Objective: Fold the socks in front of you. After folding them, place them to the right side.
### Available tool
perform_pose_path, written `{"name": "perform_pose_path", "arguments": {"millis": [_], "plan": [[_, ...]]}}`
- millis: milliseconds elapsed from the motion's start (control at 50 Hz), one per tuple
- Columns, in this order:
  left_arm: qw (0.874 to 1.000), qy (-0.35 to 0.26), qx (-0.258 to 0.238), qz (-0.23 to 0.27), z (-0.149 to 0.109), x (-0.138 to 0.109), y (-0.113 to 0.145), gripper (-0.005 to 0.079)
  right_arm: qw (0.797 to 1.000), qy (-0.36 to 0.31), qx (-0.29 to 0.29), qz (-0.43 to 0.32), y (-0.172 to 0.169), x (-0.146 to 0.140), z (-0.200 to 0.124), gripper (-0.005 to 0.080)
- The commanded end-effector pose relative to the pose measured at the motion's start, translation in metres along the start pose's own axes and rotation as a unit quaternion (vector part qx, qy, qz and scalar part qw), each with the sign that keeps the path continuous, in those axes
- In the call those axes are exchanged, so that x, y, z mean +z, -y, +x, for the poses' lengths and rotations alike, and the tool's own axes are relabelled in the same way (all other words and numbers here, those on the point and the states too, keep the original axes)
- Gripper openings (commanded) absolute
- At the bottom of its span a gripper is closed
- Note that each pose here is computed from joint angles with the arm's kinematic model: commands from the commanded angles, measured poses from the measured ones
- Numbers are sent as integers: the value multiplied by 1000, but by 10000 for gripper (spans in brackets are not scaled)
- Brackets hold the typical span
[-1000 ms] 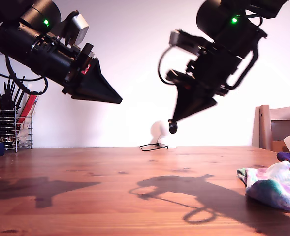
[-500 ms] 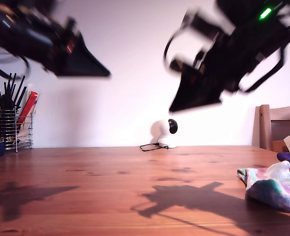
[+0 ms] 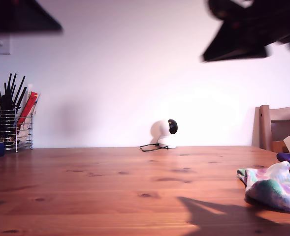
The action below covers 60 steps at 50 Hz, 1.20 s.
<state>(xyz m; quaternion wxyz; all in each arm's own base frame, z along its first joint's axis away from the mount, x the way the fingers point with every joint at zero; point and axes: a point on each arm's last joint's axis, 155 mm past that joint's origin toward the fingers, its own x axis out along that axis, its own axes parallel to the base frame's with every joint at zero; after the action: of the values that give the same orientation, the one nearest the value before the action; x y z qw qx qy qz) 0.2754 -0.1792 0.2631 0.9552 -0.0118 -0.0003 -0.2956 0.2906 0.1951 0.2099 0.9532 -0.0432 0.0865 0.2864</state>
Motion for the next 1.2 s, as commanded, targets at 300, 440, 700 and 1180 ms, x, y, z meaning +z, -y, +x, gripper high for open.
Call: {"name": "perform_pose_path", "arguments": {"millis": [300, 440, 700, 1180], "plan": [[999, 22, 24, 0, -56, 0, 4, -23, 998, 44, -44, -20, -2, 12, -56, -13], [999, 29, 20, -8, -73, 3, 5, -23, 996, 74, -35, -22, -6, 27, -72, -13], [999, 34, 21, -8, -81, 5, 4, -23, 996, 78, -35, -23, -4, 28, -82, -13], [998, -8, 36, 55, -69, -15, -3, -24, 994, 24, -103, -27, 24, 2, -82, -13]]}}
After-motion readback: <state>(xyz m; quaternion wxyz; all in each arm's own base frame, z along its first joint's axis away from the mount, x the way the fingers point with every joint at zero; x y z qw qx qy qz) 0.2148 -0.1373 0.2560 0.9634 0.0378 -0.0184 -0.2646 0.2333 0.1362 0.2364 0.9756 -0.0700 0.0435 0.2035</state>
